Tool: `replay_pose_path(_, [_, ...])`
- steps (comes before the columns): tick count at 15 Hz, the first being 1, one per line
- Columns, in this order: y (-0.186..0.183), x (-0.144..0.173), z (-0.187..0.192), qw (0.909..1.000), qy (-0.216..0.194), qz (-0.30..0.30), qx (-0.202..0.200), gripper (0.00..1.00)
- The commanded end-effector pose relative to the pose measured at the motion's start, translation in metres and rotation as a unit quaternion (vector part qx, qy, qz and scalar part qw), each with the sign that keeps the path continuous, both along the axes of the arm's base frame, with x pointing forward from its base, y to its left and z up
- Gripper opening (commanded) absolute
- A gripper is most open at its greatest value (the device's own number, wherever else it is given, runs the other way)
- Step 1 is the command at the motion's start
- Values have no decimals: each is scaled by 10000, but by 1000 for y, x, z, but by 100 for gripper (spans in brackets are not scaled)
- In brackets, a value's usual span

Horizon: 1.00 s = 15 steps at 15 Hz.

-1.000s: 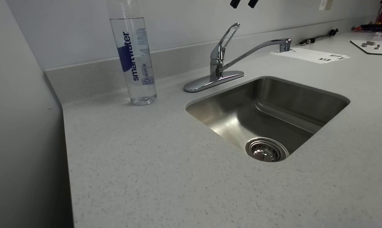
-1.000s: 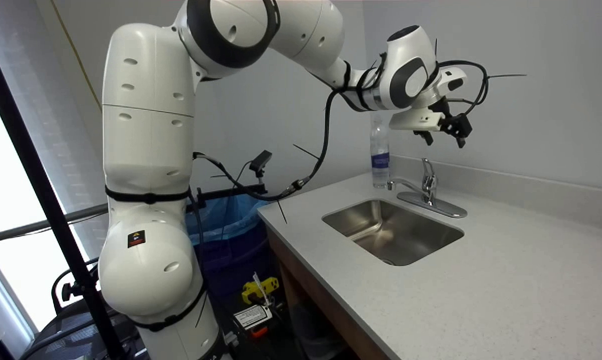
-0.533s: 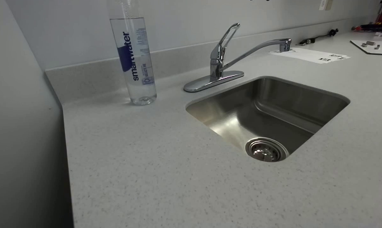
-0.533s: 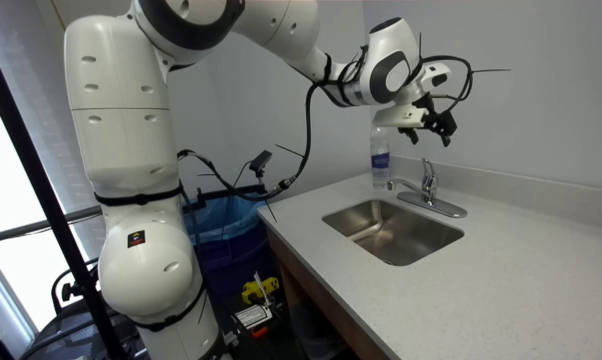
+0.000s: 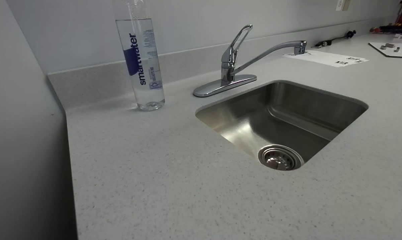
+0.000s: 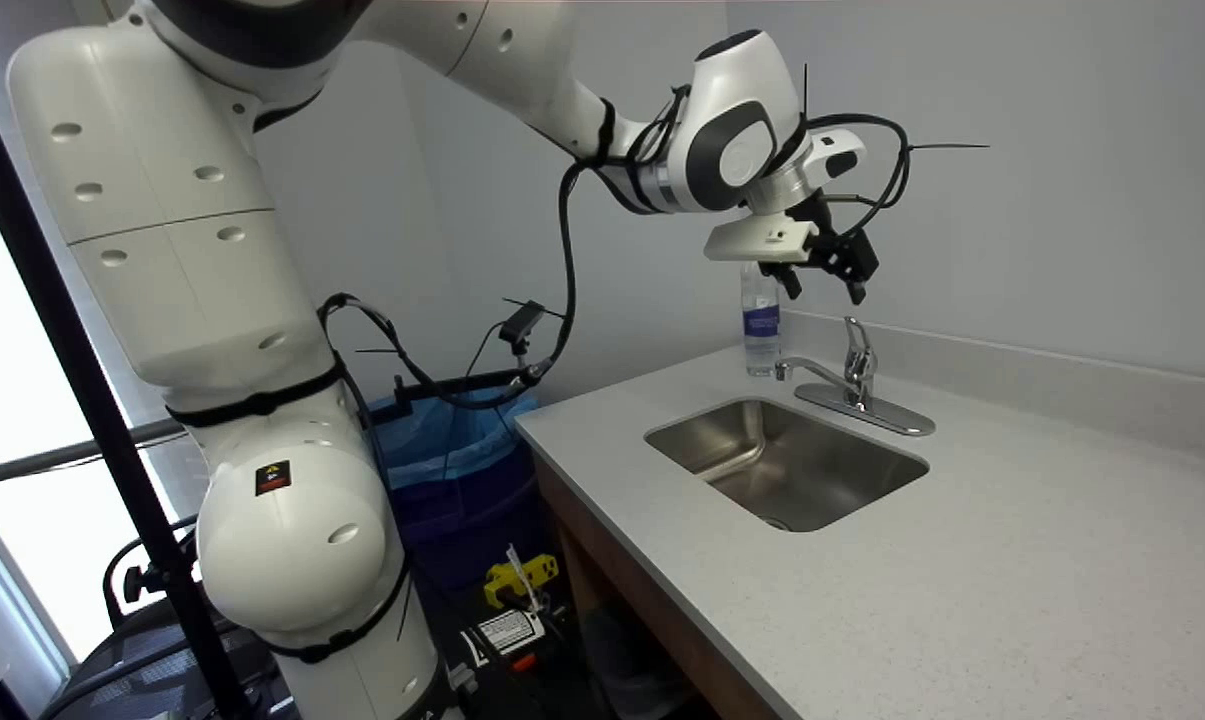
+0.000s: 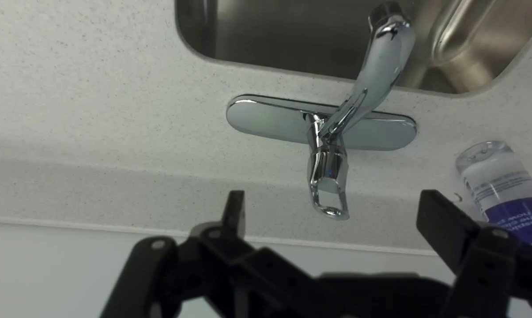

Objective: Turn the tap handle up

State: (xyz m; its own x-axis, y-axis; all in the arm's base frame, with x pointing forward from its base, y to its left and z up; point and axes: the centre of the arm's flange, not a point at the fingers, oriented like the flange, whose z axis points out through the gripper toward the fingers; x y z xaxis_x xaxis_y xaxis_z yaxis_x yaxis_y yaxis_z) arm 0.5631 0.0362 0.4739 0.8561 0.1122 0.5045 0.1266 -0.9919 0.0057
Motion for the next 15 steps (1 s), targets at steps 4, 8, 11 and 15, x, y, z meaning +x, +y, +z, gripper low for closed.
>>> replay_pose_path(4, [-4,-61,13,9996,-217,186,-1,100])
replay_pose_path(8, [-5,-77,15,9996,-256,146,-29,100])
replay_pose_path(11, [-3,-62,12,9999,-70,70,-57,100])
replay_pose_path(15, [-4,-67,11,9999,-68,65,-59,100])
